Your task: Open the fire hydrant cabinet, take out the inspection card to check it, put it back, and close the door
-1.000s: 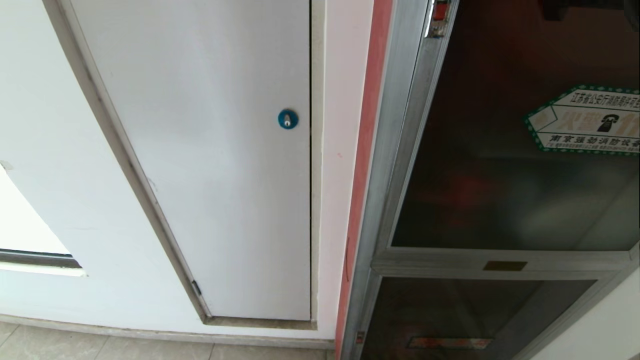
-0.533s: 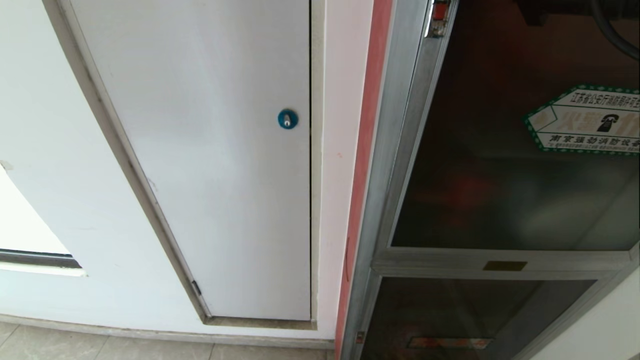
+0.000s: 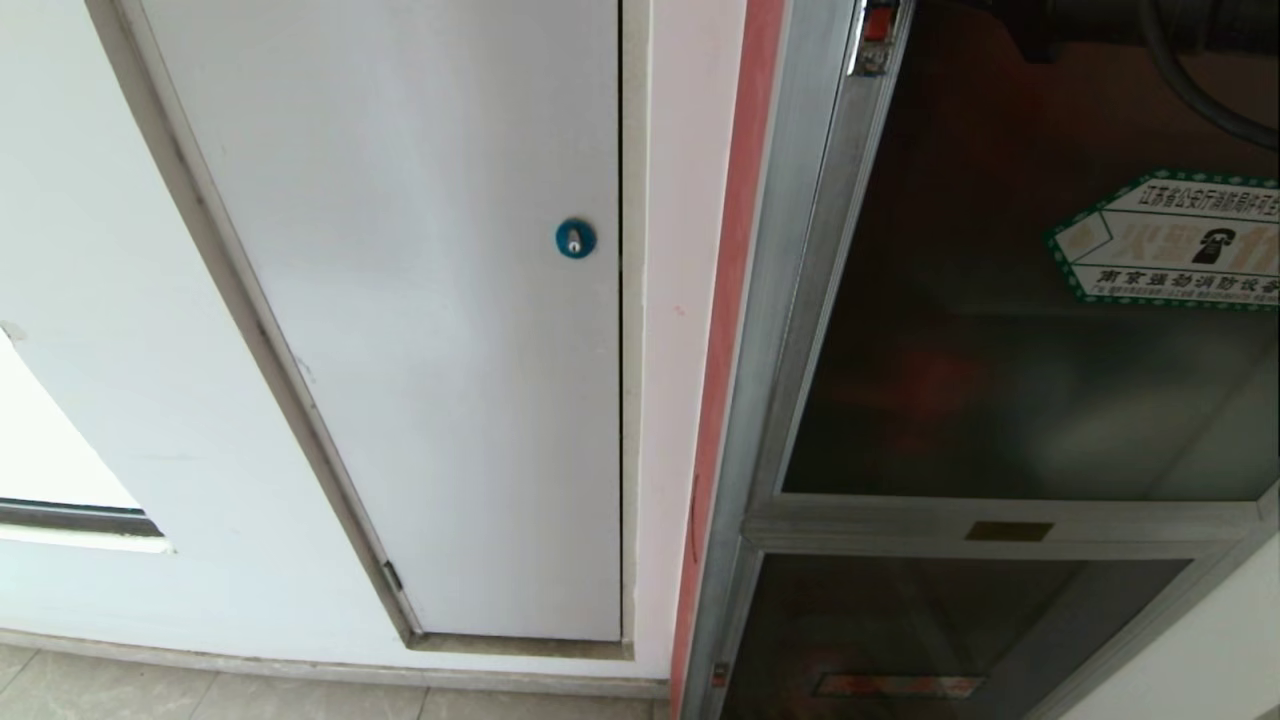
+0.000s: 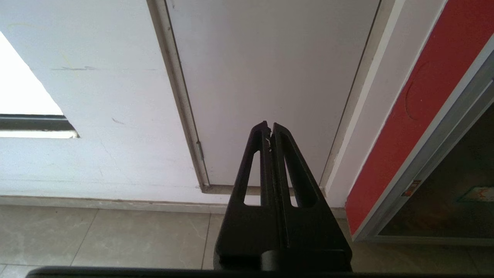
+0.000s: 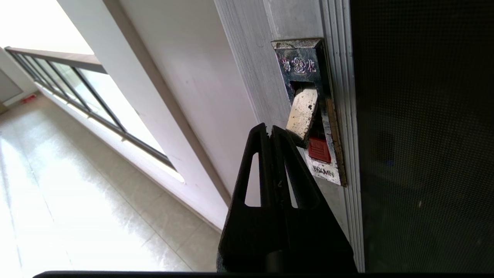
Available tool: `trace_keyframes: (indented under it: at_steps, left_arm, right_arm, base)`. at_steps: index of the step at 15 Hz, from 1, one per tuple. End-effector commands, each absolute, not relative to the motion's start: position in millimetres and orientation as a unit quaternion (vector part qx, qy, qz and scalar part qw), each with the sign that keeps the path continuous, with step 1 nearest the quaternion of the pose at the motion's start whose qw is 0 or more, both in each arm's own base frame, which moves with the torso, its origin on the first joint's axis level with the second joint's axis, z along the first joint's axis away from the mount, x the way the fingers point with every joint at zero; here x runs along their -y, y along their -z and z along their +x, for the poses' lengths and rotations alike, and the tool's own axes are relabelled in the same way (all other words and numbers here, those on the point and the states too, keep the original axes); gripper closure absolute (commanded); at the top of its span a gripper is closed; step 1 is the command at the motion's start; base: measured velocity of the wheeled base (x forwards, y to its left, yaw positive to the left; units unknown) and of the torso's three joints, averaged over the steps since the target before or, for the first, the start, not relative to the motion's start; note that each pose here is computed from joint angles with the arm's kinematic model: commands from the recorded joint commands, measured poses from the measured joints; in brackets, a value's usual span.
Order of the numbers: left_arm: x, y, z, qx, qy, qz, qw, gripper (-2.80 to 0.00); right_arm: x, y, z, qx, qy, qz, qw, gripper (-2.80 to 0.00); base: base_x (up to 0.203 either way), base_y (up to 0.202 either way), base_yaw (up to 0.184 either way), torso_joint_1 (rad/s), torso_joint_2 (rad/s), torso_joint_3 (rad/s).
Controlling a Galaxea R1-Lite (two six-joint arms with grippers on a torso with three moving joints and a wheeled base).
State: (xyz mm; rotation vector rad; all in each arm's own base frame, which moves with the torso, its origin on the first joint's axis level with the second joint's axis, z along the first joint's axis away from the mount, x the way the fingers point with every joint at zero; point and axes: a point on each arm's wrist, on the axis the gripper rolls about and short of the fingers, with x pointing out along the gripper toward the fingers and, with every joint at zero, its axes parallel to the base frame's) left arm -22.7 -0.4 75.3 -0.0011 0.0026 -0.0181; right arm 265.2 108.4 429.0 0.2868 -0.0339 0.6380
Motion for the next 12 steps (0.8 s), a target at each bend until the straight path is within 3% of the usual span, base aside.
trace_keyframes:
  at_steps: [1, 12]
  left_arm:
    - [0.4, -75.4, -22.7, -0.002, 0.009, -0.001, 1.0, 0.0]
    - [0.4, -75.4, -22.7, -0.002, 0.009, -0.001, 1.0, 0.0]
  right_arm:
    - [-108.8, -427.5, 268.0, 0.016, -0.311, 0.141, 0.94, 0.0]
    - [-102.1, -427.7, 269.5, 0.017, -0.301, 0.141, 0.943, 0.0]
  base:
    - [0.0, 0.0, 0.0, 0.0, 0.0, 0.0]
    - [0.0, 0.0, 0.0, 0.0, 0.0, 0.0]
